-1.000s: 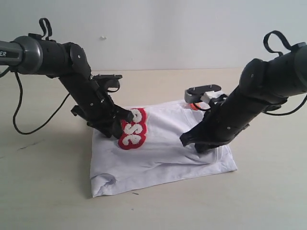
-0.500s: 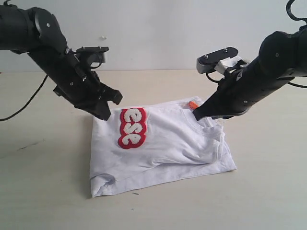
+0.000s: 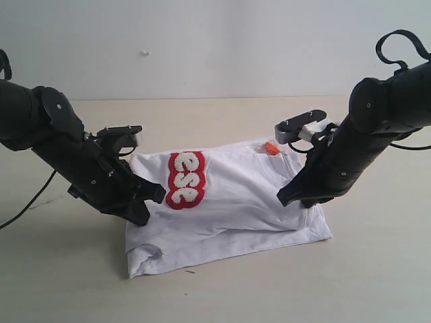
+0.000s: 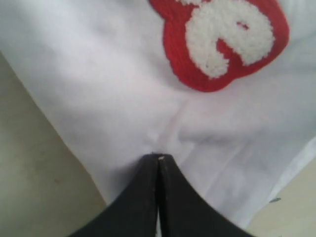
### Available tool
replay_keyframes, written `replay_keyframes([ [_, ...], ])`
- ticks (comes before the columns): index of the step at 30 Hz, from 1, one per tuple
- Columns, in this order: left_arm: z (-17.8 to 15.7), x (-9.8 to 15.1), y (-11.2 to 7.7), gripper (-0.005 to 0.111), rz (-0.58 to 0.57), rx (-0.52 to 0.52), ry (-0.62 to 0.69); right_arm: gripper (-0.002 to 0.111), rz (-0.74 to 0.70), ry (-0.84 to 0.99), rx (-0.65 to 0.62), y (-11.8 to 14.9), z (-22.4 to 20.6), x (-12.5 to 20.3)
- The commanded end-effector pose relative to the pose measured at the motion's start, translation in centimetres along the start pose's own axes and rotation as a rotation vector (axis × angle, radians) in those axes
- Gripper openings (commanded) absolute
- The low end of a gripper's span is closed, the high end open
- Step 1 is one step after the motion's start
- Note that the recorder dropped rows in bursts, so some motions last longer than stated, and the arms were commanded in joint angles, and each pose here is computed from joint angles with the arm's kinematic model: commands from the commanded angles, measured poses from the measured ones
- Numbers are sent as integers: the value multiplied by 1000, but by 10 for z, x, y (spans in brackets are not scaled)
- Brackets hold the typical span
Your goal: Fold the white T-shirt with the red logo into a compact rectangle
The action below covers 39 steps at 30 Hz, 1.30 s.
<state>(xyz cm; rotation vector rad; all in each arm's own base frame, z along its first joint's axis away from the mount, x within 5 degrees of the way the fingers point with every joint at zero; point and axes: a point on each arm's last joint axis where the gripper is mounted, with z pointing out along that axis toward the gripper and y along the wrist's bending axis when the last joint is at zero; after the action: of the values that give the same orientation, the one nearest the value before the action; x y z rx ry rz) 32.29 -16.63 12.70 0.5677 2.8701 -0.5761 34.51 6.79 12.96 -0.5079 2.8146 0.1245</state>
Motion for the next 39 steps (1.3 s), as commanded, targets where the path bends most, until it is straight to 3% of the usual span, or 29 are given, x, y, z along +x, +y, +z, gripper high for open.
replay_keyframes([
  [1,2,-2,1,0,5,-10,-30,0,-11,50,-30,1,9,5],
  [18,24,-10,29,0,-2,-125,-120,0,-50,185,-193,16,19,18],
  [24,16,-19,26,0,6,-96,-107,0,-44,199,-213,18,21,20],
  [30,-25,-23,8,0,37,-62,-158,0,-85,151,-183,16,2,15],
  [33,-61,-23,-2,0,7,-83,-300,0,-61,26,-120,14,-28,4],
  [39,-91,16,-5,0,-9,-148,-453,0,-2,-175,27,8,-90,-5],
])
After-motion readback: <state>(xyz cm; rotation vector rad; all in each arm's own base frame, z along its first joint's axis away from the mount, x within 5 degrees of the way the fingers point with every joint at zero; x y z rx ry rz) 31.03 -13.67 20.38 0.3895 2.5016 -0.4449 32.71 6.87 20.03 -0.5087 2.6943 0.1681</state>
